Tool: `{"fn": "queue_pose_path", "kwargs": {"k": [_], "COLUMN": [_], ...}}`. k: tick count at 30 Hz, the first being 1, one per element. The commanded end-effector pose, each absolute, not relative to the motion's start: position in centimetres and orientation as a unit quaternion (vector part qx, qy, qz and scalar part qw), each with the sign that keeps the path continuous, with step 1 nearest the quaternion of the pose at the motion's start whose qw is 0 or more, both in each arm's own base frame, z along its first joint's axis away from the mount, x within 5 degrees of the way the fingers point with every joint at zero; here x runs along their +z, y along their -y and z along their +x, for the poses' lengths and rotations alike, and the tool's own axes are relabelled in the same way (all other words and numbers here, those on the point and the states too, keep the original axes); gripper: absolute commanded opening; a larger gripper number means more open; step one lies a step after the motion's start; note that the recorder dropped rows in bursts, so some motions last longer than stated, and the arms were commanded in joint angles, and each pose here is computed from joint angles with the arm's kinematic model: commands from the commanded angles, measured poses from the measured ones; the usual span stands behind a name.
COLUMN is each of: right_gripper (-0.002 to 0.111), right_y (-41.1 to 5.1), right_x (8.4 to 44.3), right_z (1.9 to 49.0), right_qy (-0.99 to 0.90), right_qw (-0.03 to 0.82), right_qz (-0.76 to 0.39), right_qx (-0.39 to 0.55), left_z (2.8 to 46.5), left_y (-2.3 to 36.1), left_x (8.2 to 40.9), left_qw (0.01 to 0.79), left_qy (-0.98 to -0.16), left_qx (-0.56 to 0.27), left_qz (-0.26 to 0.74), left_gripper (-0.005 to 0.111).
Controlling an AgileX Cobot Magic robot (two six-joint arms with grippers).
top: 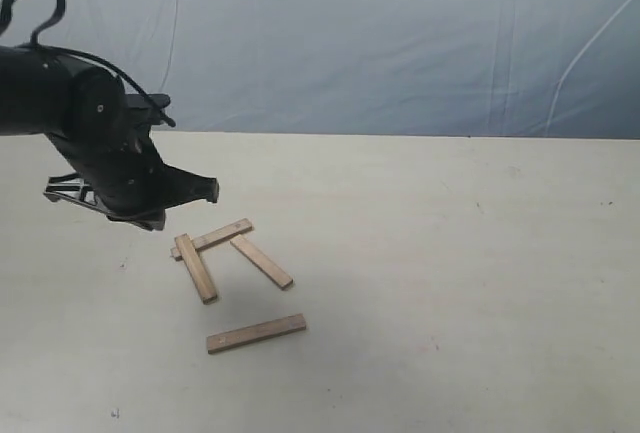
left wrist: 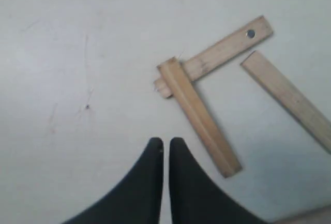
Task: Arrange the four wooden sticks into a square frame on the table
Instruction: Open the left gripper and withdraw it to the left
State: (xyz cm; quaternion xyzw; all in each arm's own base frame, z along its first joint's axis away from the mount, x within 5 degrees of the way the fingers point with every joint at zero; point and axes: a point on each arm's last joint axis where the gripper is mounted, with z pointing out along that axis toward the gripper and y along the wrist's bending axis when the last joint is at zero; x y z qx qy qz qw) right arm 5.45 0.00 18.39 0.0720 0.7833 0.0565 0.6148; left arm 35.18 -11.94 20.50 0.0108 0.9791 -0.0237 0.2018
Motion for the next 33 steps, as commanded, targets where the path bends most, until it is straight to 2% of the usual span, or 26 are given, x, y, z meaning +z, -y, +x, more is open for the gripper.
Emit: {"fn": "queue_pose_path", "kwargs": {"k": [1,8,13,17,20,24,26,29,33], "right_gripper": [-0.001,-0.001,-0.001,-0.001,-0.001,-0.001,-0.001,-0.001,-0.001], "right_y": [0.0,0.1,0.1,0.1,0.0,-0.1,-0.1,-0.1,-0.8], "right_x": [18.5,18.5,18.6,19.8,21.6,24.1,25.3,26.4,29.8], "right_z": [5.4,5.4,5.4,5.6,5.6,4.9,4.3,3.6,4.5], "right_qy": [-0.778,-0.778,-0.776,-0.733,-0.661,-0.551,-0.485,-0.427,-0.439], "right_qw": [0.623,0.624,0.626,0.677,0.747,0.831,0.867,0.884,0.886], "right_qz": [0.069,0.060,0.060,0.052,0.046,0.037,0.050,0.078,0.027], "right_qx": [0.054,0.041,0.041,0.044,0.053,0.066,0.101,0.175,0.150], "left_z": [33.0,26.1,20.3,15.5,12.3,9.1,8.0,7.0,6.2], "left_y": [10.8,9.0,7.2,5.5,4.4,3.2,2.8,2.3,2.1], "left_x": [22.6,25.8,26.7,27.4,26.9,24.6,23.3,21.9,22.1], "left_qw": [0.209,0.359,0.460,0.546,0.594,0.640,0.660,0.691,0.712], "left_qy": [-0.976,-0.928,-0.874,-0.813,-0.774,-0.731,-0.710,-0.671,-0.658], "left_qx": [-0.008,-0.096,-0.158,-0.200,-0.220,-0.238,-0.246,-0.266,-0.245], "left_qz": [0.057,0.039,0.010,-0.008,-0.011,-0.013,-0.015,-0.028,0.001], "left_gripper": [0.000,0.000,0.000,0.000,0.000,0.000,0.000,0.000,0.000]}}
